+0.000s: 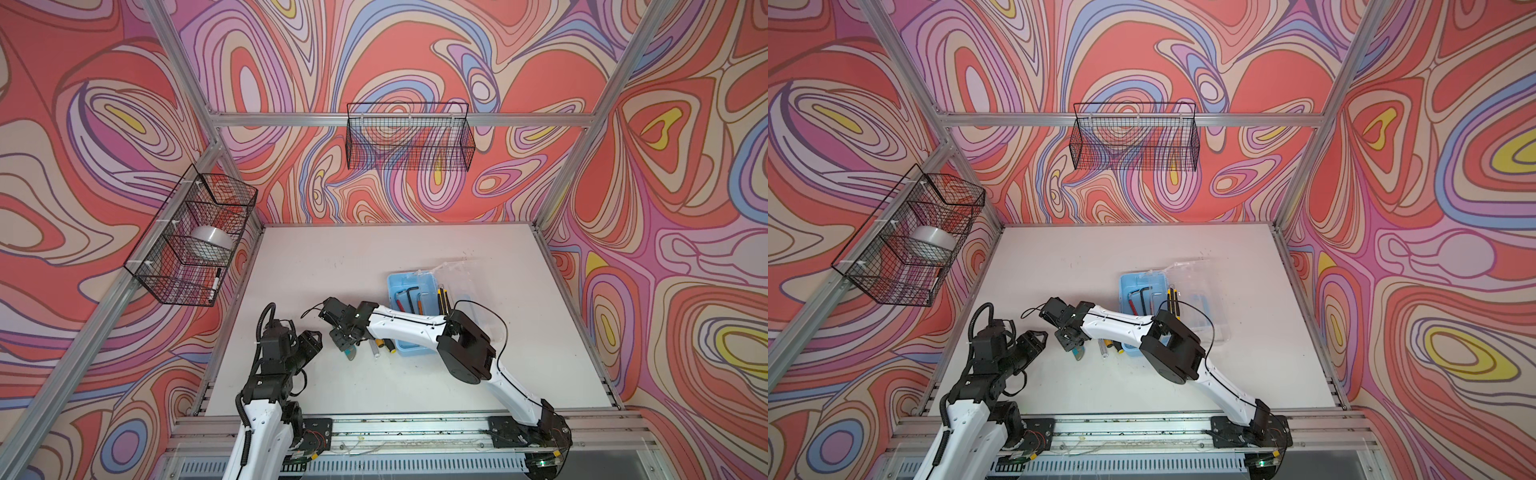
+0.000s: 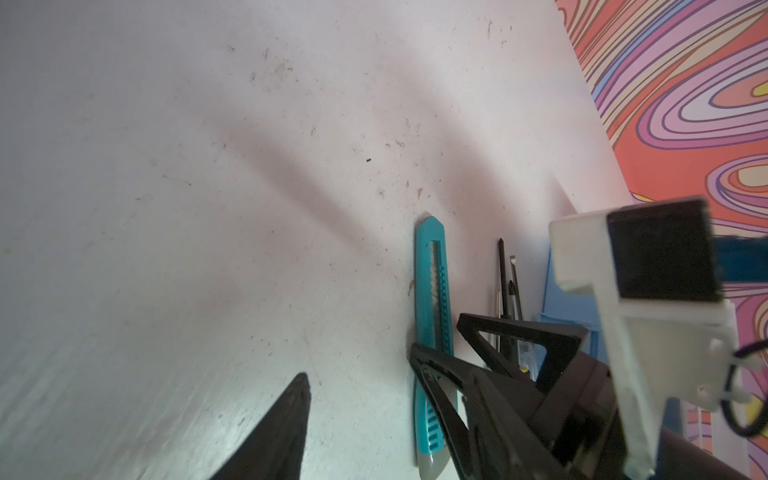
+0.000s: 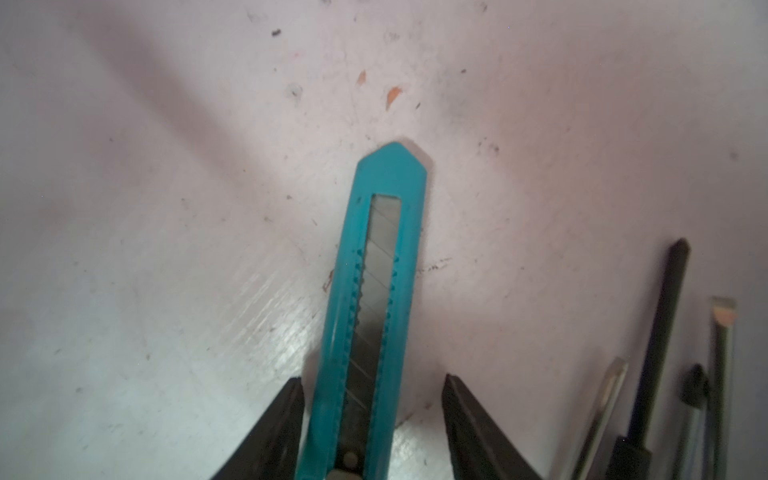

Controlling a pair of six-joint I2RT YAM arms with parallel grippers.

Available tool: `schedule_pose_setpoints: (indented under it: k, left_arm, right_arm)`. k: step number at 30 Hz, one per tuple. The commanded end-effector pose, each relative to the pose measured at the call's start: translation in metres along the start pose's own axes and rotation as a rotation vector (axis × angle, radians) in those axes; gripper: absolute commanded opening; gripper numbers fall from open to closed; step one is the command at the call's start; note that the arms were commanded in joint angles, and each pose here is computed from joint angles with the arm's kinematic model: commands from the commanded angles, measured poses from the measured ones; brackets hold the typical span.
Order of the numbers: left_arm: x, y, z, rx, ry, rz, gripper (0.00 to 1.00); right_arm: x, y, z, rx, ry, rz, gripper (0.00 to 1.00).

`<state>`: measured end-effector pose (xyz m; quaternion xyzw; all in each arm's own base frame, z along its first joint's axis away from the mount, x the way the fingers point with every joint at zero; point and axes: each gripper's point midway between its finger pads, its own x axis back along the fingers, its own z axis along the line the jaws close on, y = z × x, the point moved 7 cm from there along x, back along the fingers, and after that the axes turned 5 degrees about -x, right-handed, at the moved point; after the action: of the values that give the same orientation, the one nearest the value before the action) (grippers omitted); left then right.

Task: Pack the tool kit
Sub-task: 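Lower the right gripper onto the teal utility knife and close it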

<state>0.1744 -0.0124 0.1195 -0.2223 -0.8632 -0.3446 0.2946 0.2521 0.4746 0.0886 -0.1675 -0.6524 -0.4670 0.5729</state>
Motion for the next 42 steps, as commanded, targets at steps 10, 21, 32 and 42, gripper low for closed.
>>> schedule_pose_setpoints:
  k: [10,21,32,42]
  left_arm:
    - [-0.002,-0.004,0.004,0.011,0.011,0.019,0.60]
    - [-0.003,-0.003,0.004,0.009,0.006,0.018,0.60]
    - [-0.005,-0.003,0.003,0.007,0.004,0.028,0.60]
    - [-0.007,0.000,0.001,-0.003,0.013,0.038,0.59]
  right_arm:
    - [-0.010,-0.007,0.000,0.022,-0.068,0.025,0.53]
    - [-0.012,-0.012,-0.003,0.013,-0.084,0.036,0.46]
    - [-0.004,-0.008,-0.004,0.011,-0.090,0.021,0.38]
    - [0.020,0.003,-0.009,0.006,-0.111,-0.038,0.36]
